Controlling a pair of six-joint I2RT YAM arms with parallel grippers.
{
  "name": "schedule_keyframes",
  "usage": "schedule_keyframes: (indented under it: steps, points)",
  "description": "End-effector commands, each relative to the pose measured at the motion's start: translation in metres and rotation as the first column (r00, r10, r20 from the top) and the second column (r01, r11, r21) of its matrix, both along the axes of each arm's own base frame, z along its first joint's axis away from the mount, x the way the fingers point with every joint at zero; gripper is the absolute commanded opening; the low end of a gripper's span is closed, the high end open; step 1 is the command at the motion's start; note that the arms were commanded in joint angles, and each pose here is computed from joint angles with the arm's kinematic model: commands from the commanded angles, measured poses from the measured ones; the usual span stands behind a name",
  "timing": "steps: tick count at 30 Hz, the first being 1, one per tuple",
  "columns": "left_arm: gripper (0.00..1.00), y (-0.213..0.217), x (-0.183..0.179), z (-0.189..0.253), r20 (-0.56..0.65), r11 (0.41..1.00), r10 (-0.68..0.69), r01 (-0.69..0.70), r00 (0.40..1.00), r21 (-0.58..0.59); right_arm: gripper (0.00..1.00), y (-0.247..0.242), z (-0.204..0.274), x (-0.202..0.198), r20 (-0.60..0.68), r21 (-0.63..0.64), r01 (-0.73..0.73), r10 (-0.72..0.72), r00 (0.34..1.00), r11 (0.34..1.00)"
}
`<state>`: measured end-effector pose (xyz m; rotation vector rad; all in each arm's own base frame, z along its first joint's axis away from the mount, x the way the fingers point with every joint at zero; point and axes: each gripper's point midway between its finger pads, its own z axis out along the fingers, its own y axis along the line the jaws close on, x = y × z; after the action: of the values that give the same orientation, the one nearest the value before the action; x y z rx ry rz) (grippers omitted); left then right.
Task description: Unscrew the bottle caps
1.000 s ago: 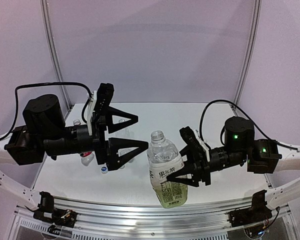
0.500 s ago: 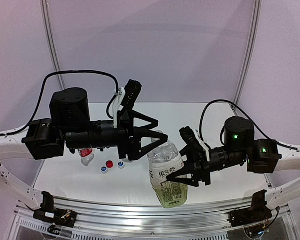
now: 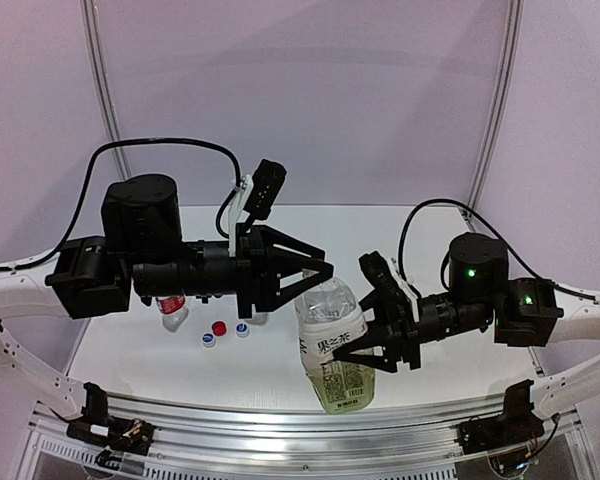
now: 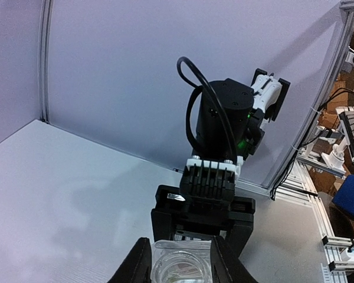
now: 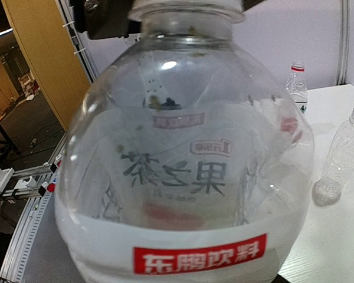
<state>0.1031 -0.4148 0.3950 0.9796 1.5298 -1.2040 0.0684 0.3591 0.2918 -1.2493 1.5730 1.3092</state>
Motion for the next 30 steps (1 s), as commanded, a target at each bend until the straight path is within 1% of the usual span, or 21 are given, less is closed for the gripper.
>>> schedule_keyframes:
  steps: [1, 3, 4, 11, 12, 15, 16, 17, 19, 20, 22, 23, 25, 27, 28, 30]
  points:
    - [0.34, 0.001, 0.007, 0.004, -0.005, 1.000, 0.026, -0.026, 1.000, -0.003, 0.64, -0.003, 0.009, 0.000, 0.012, 0.031, 0.009, -0.010, 1.000, 0.999]
    - [0.34, 0.002, 0.010, 0.005, -0.003, 0.999, 0.040, -0.040, 0.999, -0.002, 0.89, -0.004, 0.010, 0.002, 0.012, 0.034, 0.021, -0.022, 1.000, 0.999]
    - [0.34, 0.003, 0.011, 0.005, 0.000, 0.999, 0.048, -0.048, 0.999, 0.000, 0.99, -0.004, 0.010, 0.003, 0.012, 0.035, 0.029, -0.029, 0.999, 0.999]
    - [0.34, 0.010, 0.025, 0.001, 0.014, 0.993, 0.113, -0.113, 0.994, 0.026, 0.99, -0.010, 0.012, 0.014, 0.020, 0.040, 0.108, -0.109, 0.994, 0.993]
    - [0.34, 0.011, 0.026, 0.000, 0.018, 0.993, 0.116, -0.116, 0.993, 0.028, 0.99, -0.011, 0.012, 0.018, 0.025, 0.040, 0.131, -0.132, 0.991, 0.991]
    - [0.34, 0.017, 0.040, -0.005, 0.045, 0.979, 0.194, -0.197, 0.980, 0.059, 0.99, -0.018, 0.009, 0.039, 0.040, 0.023, 0.256, -0.257, 0.966, 0.966]
    - [0.38, 0.020, 0.048, -0.009, 0.054, 0.968, 0.236, -0.239, 0.970, 0.075, 0.99, -0.020, 0.008, 0.046, 0.048, 0.016, 0.299, -0.299, 0.953, 0.954]
    - [0.44, 0.025, 0.055, -0.013, 0.062, 0.955, 0.278, -0.283, 0.959, 0.093, 0.99, -0.023, 0.008, 0.052, 0.053, 0.015, 0.335, -0.335, 0.941, 0.942]
    - [0.60, 0.038, 0.068, -0.023, 0.069, 0.916, 0.372, -0.378, 0.926, 0.135, 0.99, -0.028, 0.007, 0.061, 0.060, 0.008, 0.390, -0.389, 0.919, 0.921]
    - [0.69, 0.046, 0.072, -0.026, 0.075, 0.895, 0.414, -0.420, 0.907, 0.147, 0.99, -0.029, 0.007, 0.063, 0.060, 0.004, 0.400, -0.399, 0.915, 0.917]
    - [0.80, 0.064, 0.074, -0.033, 0.082, 0.860, 0.478, -0.485, 0.874, 0.161, 0.99, -0.029, 0.006, 0.063, 0.056, 0.001, 0.401, -0.401, 0.915, 0.916]
    - [0.82, 0.071, 0.074, -0.038, 0.077, 0.848, 0.497, -0.503, 0.864, 0.168, 0.99, -0.028, 0.005, 0.063, 0.051, -0.002, 0.403, -0.403, 0.914, 0.915]
    - [0.85, 0.083, 0.065, -0.044, 0.064, 0.855, 0.483, -0.486, 0.873, 0.182, 0.99, -0.026, 0.000, 0.064, 0.041, -0.029, 0.405, -0.404, 0.914, 0.914]
    - [0.87, 0.087, 0.050, -0.058, 0.089, 0.870, 0.423, -0.432, 0.902, 0.240, 0.99, -0.021, -0.007, 0.063, 0.024, -0.076, 0.393, -0.393, 0.919, 0.916]
    - [0.87, 0.090, 0.043, -0.066, 0.108, 0.866, 0.403, -0.417, 0.909, 0.276, 0.99, -0.019, -0.012, 0.062, 0.013, -0.109, 0.384, -0.385, 0.923, 0.917]
    - [0.89, 0.096, 0.036, -0.086, 0.151, 0.834, 0.396, -0.424, 0.906, 0.353, 0.99, -0.011, -0.021, 0.058, -0.011, -0.169, 0.346, -0.353, 0.936, 0.923]
